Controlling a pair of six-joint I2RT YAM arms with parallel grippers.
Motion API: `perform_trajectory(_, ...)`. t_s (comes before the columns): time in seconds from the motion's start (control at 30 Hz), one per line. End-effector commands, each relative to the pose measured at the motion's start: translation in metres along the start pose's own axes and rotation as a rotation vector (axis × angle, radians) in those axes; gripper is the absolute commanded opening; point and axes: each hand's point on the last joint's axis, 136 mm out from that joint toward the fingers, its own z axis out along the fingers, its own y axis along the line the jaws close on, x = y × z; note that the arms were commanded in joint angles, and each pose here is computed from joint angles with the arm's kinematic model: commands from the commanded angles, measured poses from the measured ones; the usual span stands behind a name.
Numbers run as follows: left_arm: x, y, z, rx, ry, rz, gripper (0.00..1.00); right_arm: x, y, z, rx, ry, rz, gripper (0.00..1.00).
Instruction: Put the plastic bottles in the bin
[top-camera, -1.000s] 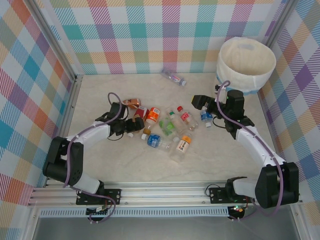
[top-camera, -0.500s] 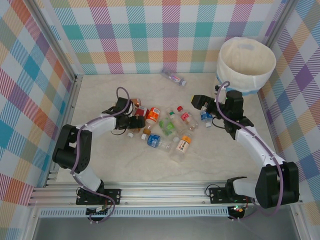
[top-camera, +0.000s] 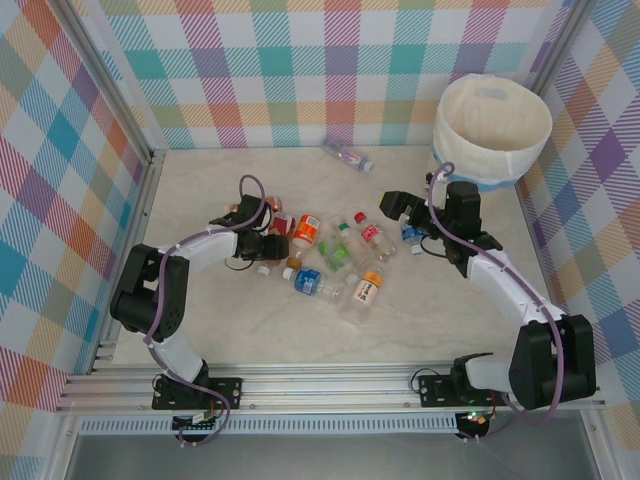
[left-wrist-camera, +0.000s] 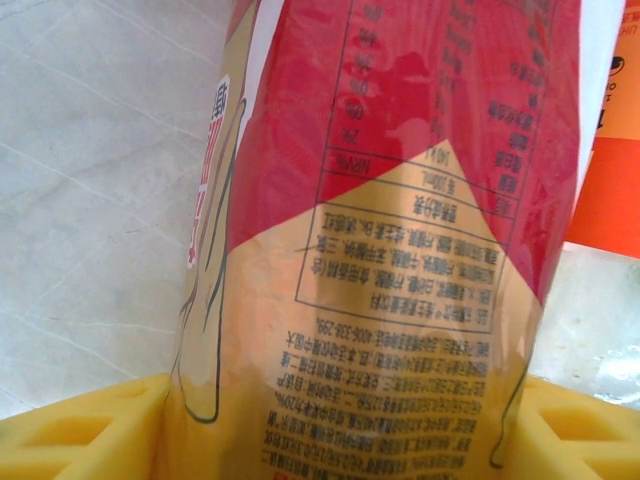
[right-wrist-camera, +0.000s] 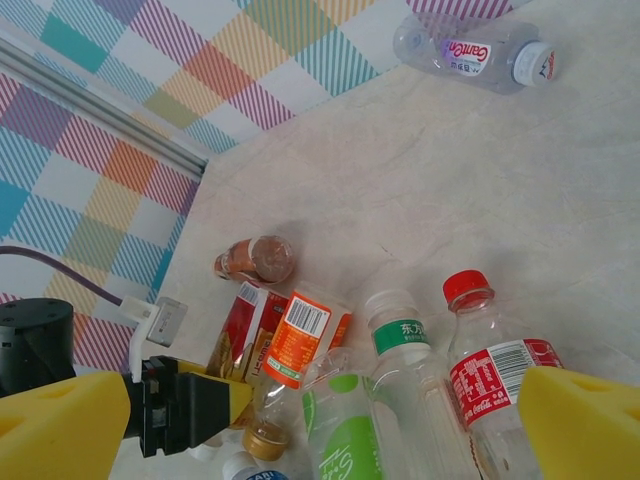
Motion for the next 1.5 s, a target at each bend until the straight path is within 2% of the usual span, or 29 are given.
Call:
perform_trajectory(0.0, -0.006, -0.016, -0.021, 0.048, -0.021, 0.006, 0.6, -0.011, 0.008, 0.0, -0.006, -0.023, -0.008, 1.0)
perform_trajectory(0.17, -0.007, -0.026, -0.044, 0.084, -0.023, 0.011, 0.57, -0.011, 0.013, 0.004, -0.035, -0.025, 0.033, 1.0)
perform_trajectory(0.4, -0.019, -0.056, -0.08, 0.243, -0.107, 0.033, 0.56, -0.002, 0.036, 0.029, -0.115, 0.019, 0.077, 1.0)
perform_trajectory(0.57, -0.024, -0.097, -0.11, 0.441, -0.225, 0.098, 0.54, 0.012, 0.05, 0.056, -0.131, 0.135, 0.128, 1.0)
perform_trajectory(0.67, -0.025, -0.115, -0.127, 0.496, -0.28, 0.137, 0.54, 0.019, 0.071, 0.069, -0.23, 0.206, 0.164, 1.0)
perform_trajectory(0.77, -0.028, -0.119, -0.134, 0.475, -0.327, 0.159, 0.54, 0.026, 0.094, 0.078, -0.348, 0.253, 0.175, 1.0)
perform_trajectory(0.97, -0.028, -0.126, -0.128, 0.453, -0.328, 0.168, 0.53, 0.039, 0.114, 0.094, -0.423, 0.285, 0.168, 1.0)
perform_trajectory(1.3, -0.027, -0.134, -0.118, 0.417, -0.294, 0.201, 0.53, 0.043, 0.142, 0.099, -0.555, 0.233, 0.116, 1.0)
perform_trajectory(1.4, -0.028, -0.138, -0.118, 0.435, -0.289, 0.209, 0.53, 0.043, 0.137, 0.104, -0.524, 0.216, 0.119, 1.0)
perform_trajectory(1.47, -0.029, -0.143, -0.121, 0.46, -0.299, 0.205, 0.53, 0.053, 0.131, 0.112, -0.481, 0.262, 0.123, 1.0)
